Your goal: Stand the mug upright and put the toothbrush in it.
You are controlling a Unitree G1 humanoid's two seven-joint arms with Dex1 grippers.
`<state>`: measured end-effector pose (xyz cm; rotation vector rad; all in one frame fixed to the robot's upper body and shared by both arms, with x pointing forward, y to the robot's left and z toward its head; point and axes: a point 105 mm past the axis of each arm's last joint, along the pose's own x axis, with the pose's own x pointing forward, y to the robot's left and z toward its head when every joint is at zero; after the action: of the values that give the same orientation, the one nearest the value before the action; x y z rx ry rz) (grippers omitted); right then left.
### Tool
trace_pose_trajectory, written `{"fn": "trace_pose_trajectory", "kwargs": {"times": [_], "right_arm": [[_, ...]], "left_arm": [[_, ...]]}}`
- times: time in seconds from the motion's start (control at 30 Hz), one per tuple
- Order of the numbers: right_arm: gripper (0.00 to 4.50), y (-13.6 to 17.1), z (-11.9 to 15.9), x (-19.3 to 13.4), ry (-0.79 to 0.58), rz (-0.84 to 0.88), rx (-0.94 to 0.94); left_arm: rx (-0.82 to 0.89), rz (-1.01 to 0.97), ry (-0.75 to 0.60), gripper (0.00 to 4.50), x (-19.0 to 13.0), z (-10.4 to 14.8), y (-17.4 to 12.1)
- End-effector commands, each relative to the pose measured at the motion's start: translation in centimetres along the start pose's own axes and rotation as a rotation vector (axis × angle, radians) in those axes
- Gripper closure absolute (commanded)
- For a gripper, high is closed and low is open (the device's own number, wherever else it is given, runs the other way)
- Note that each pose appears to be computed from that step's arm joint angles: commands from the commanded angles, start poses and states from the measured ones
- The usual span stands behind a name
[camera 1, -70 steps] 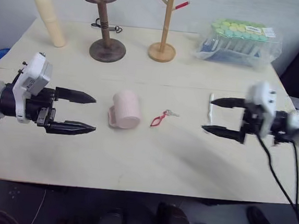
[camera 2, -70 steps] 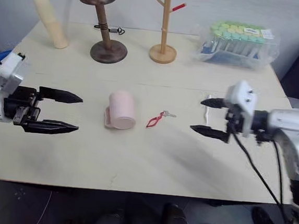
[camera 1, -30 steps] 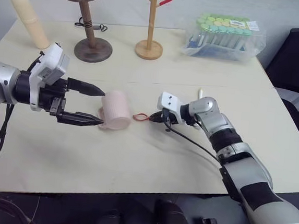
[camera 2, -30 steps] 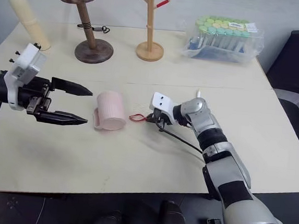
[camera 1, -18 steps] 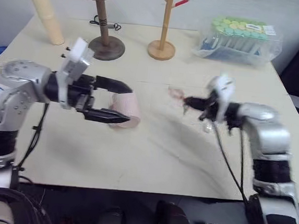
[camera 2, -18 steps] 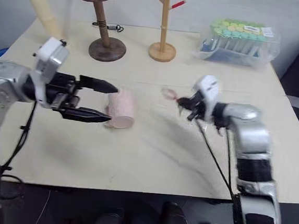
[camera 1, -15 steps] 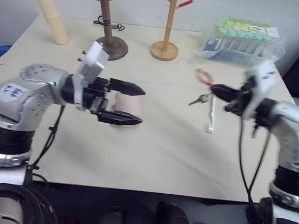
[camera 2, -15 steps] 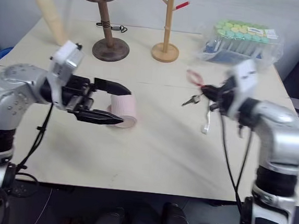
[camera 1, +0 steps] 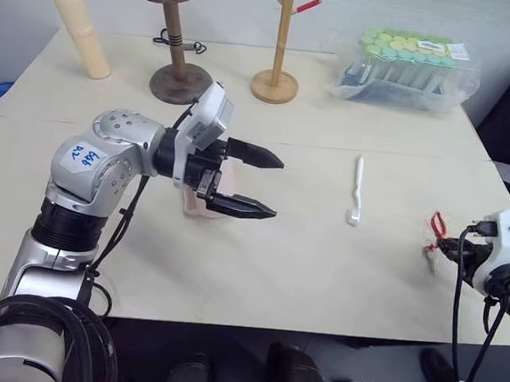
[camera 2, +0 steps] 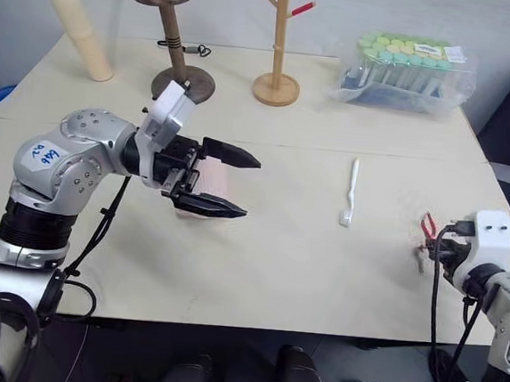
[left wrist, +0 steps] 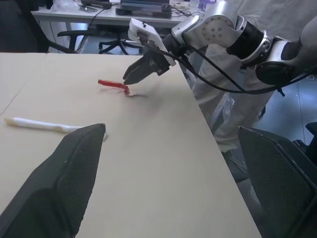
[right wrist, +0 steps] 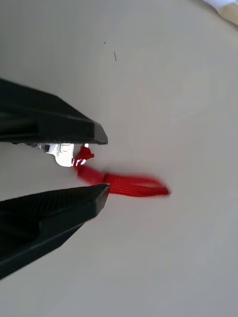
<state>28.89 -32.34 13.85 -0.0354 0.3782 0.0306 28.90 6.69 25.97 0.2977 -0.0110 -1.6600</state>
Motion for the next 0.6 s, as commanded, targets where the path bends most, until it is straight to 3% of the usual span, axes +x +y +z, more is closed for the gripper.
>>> {"fn": "trace_pose_trajectory", "kwargs": {"times": [0.03, 0.2, 0.23, 0.33, 0.4, 0.53, 0.6], "right_arm": [[1.97, -0.7, 2.0, -1.4, -0.074, -0.026, -0.049], [0.19, -0.1, 4.8, -2.4, -0.135, 0.029, -0.113], [0.04, 0.9, 5.9, -2.7, -0.161, 0.08, -0.146], [0.04, 5.7, 8.7, -4.1, -0.232, 0.322, -0.259], [0.04, 9.5, 9.9, -5.5, -0.269, 0.516, -0.333], [0.04, 15.7, 10.4, -8.7, -0.287, 0.878, -0.422], [0.04, 17.3, 10.4, -9.8, -0.285, 0.984, -0.464]], "left_arm": [[0.037, 0.024, -0.005, 0.0, -0.6, 0.9, 0.2], [-0.004, 0.116, -0.001, 0.0, -1.8, 0.6, 0.4], [-0.02, 0.167, 0.001, 0.0, -2.4, 0.6, 0.7], [-0.122, 0.415, 0.012, 0.0, -5.0, 0.1, 2.6], [-0.28, 0.644, 0.019, 0.0, -7.5, -1.1, 4.4], [-0.596, 0.981, 0.057, 0.0, -11.9, -4.2, 5.5], [-0.716, 1.066, 0.07, 0.0, -12.8, -5.5, 5.5]]}}
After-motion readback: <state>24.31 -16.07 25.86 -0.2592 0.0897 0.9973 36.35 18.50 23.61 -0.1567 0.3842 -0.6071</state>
